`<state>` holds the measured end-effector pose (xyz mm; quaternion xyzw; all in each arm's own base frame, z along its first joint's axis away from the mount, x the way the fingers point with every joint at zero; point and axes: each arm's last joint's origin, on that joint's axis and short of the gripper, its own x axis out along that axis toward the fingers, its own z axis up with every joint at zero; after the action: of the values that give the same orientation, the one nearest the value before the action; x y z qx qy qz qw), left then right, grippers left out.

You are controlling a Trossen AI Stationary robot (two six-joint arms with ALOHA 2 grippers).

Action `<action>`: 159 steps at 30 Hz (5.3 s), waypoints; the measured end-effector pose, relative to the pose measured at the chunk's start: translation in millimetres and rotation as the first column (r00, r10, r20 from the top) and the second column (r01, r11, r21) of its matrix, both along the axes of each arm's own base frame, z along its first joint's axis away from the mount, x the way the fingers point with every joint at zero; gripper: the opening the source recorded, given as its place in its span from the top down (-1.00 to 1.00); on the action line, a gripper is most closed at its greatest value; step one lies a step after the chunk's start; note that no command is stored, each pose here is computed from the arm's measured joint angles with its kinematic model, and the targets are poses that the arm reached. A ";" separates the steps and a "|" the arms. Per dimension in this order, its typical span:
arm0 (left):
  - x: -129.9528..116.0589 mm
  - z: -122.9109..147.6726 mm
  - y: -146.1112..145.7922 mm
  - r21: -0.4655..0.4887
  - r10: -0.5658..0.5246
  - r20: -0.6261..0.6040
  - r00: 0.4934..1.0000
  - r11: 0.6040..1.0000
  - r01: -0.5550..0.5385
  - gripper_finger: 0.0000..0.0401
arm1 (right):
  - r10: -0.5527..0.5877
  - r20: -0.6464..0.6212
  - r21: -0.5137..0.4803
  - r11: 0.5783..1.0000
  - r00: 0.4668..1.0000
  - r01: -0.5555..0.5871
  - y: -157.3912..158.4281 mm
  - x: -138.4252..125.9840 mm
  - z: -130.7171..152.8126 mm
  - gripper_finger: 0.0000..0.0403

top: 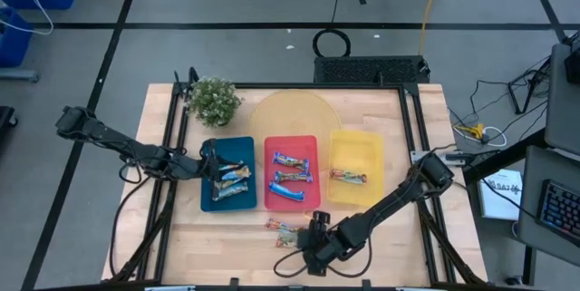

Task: Pick and place Granola Bars by type
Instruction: Put the red granola bar into the yellow bin

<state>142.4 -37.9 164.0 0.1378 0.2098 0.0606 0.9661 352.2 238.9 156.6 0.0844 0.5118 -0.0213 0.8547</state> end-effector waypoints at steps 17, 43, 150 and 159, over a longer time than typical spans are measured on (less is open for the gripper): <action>0.3 0.6 -0.1 -0.013 0.005 0.009 1.000 1.000 -0.005 0.76 | 0.072 -0.053 -0.082 0.994 0.996 -0.077 -2.2 6.4 -31.2 0.35; 0.3 0.5 0.0 -0.011 0.005 0.008 1.000 1.000 -0.005 0.76 | -0.062 -0.010 -0.391 0.919 0.998 0.053 -66.0 -79.5 124.4 0.76; 0.4 0.7 -0.3 -0.022 -0.001 0.008 1.000 1.000 0.001 0.76 | 0.399 0.025 -0.191 0.902 0.917 -0.387 -45.8 83.9 21.4 0.08; 0.4 0.7 -0.4 -0.022 -0.001 0.008 1.000 1.000 0.001 0.76 | 0.370 -0.016 -0.240 0.900 0.929 -0.363 -55.4 79.1 0.8 0.16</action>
<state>142.7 -38.3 164.7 0.1273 0.2066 0.0583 0.9684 431.3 183.4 157.4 -0.1164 0.4995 0.0798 0.8548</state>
